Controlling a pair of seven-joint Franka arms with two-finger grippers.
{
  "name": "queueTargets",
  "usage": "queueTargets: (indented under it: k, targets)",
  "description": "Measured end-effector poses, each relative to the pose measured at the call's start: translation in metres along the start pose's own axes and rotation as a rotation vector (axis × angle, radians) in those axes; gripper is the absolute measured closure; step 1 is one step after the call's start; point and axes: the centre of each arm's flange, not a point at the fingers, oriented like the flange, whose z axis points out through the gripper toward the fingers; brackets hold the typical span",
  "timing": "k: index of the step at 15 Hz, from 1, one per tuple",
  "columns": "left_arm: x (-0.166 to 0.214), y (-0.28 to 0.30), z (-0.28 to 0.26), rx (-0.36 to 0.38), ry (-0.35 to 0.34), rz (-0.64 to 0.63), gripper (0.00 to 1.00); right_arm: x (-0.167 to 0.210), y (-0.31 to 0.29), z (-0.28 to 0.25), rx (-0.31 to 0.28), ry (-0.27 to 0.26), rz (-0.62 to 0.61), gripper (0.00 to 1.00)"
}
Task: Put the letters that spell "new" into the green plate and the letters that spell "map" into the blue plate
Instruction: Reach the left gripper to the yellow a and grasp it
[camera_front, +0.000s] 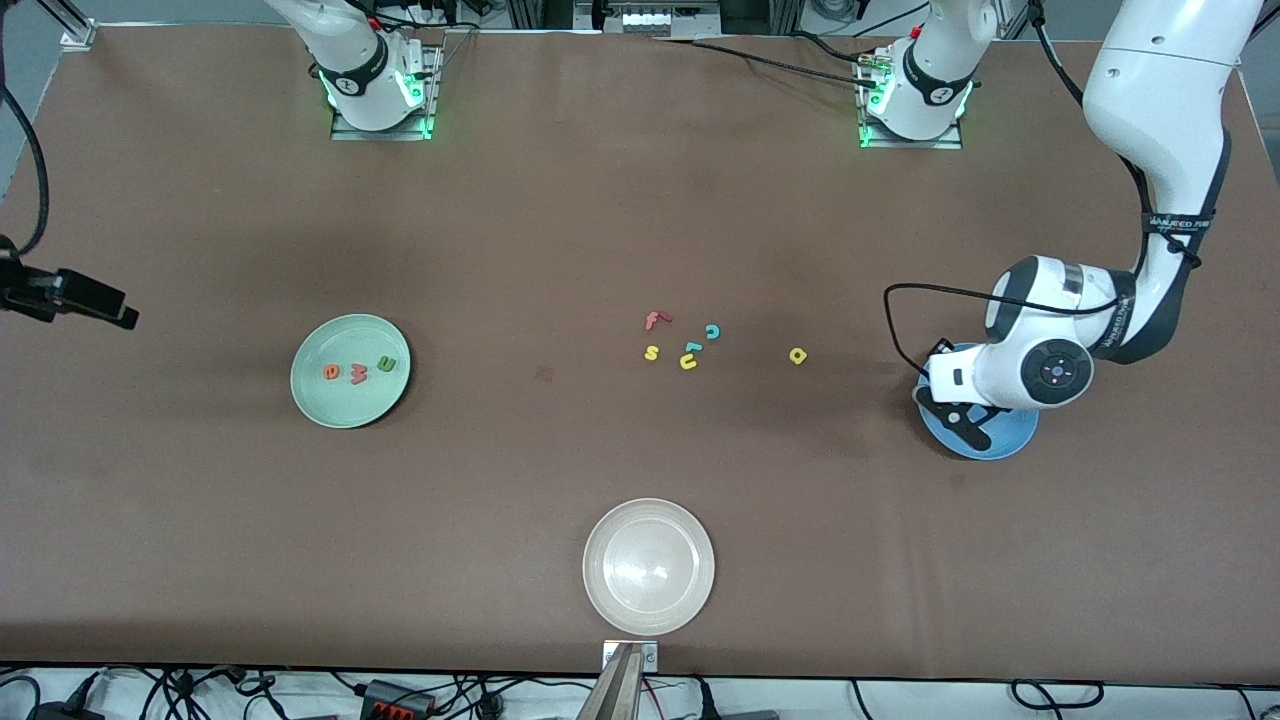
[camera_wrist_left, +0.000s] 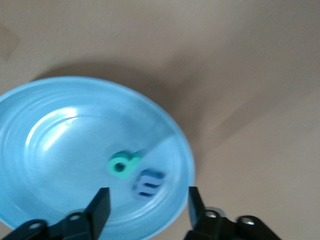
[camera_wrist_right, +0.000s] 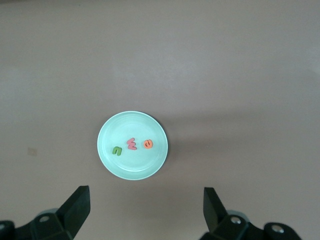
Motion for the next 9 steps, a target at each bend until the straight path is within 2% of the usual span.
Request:
queueTargets:
  k: [2, 5, 9]
  targets:
    - [0.015, 0.036, -0.016, -0.025, 0.008, -0.093, 0.02, -0.006, -0.004, -0.011, -0.044, 0.012, -0.022, 0.00]
    - [0.035, 0.089, -0.032, -0.093, 0.028, -0.275, 0.00, -0.009, -0.006, -0.012, -0.084, 0.006, -0.044, 0.00]
    - [0.061, 0.158, -0.032, -0.134, 0.056, -0.525, 0.00, -0.013, 0.001, -0.003, -0.087, -0.023, -0.039, 0.00]
